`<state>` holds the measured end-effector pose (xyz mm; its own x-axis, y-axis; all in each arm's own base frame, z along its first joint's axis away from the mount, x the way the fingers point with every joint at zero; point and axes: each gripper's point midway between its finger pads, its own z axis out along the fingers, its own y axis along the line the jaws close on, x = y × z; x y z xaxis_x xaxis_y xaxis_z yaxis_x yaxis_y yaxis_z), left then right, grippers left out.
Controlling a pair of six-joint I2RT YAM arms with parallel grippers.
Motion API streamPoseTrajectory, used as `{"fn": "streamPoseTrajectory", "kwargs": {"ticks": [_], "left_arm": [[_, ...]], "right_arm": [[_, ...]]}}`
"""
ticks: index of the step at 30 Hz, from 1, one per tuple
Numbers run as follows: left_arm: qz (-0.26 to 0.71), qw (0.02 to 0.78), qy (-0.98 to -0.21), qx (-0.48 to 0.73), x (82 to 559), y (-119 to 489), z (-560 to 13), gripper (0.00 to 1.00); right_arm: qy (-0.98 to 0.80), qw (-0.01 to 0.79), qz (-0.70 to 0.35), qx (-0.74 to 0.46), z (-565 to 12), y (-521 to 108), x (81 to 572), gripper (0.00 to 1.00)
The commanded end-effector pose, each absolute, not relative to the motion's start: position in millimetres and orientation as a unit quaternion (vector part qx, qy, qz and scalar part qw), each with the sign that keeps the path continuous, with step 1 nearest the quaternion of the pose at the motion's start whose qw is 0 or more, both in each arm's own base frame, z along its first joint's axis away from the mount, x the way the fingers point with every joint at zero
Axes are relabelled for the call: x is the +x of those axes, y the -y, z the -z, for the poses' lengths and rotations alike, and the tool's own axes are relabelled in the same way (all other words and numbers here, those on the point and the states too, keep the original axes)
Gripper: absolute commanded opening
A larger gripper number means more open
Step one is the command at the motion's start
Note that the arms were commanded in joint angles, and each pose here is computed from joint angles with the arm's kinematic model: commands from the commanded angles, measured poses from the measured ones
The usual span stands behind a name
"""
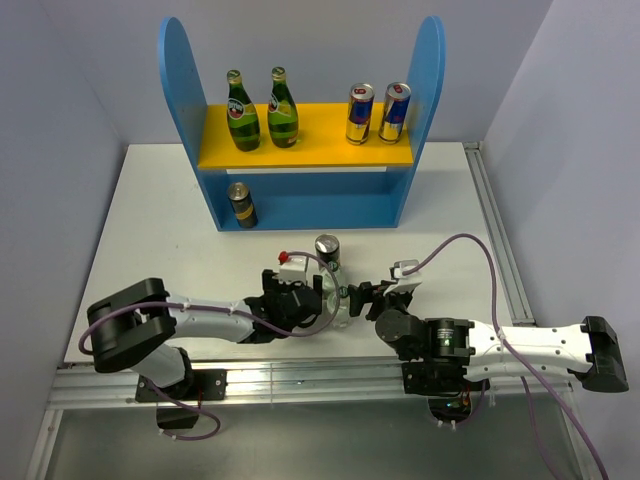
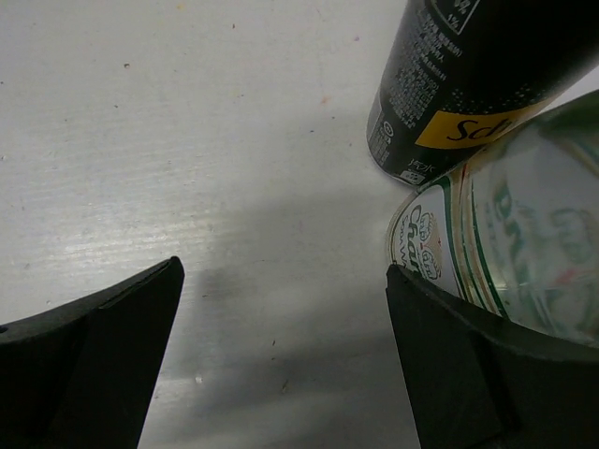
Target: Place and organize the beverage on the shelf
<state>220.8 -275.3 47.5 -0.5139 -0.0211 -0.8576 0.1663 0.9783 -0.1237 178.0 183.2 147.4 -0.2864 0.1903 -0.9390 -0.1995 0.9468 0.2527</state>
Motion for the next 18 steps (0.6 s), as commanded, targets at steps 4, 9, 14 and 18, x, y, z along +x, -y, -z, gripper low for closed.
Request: {"fn": "streamPoseTrajectory", "kwargs": {"ticks": [4, 9, 14, 18], "left_arm": [[0.141, 0.509, -0.848, 0.053, 226, 326, -64, 0.97], [0.133, 0.519, -0.841, 0.071, 233, 341, -59, 0.98], [0.128, 0.531, -0.834, 0.077, 244, 353, -63, 0.98], [0.133, 0.534, -0.831, 0.079, 251, 361, -68, 0.98]], "right_arm": [[-0.778, 0.607, -0.163, 0.007, -155, -185, 180, 0.88], [-0.778, 0.607, -0.163, 0.007, -155, -185, 180, 0.88], [-0.778, 0.607, -0.162, 0.007, -154, -184, 180, 0.88], [-0.778, 0.607, -0.164, 0.006, -155, -186, 180, 0.88]]}}
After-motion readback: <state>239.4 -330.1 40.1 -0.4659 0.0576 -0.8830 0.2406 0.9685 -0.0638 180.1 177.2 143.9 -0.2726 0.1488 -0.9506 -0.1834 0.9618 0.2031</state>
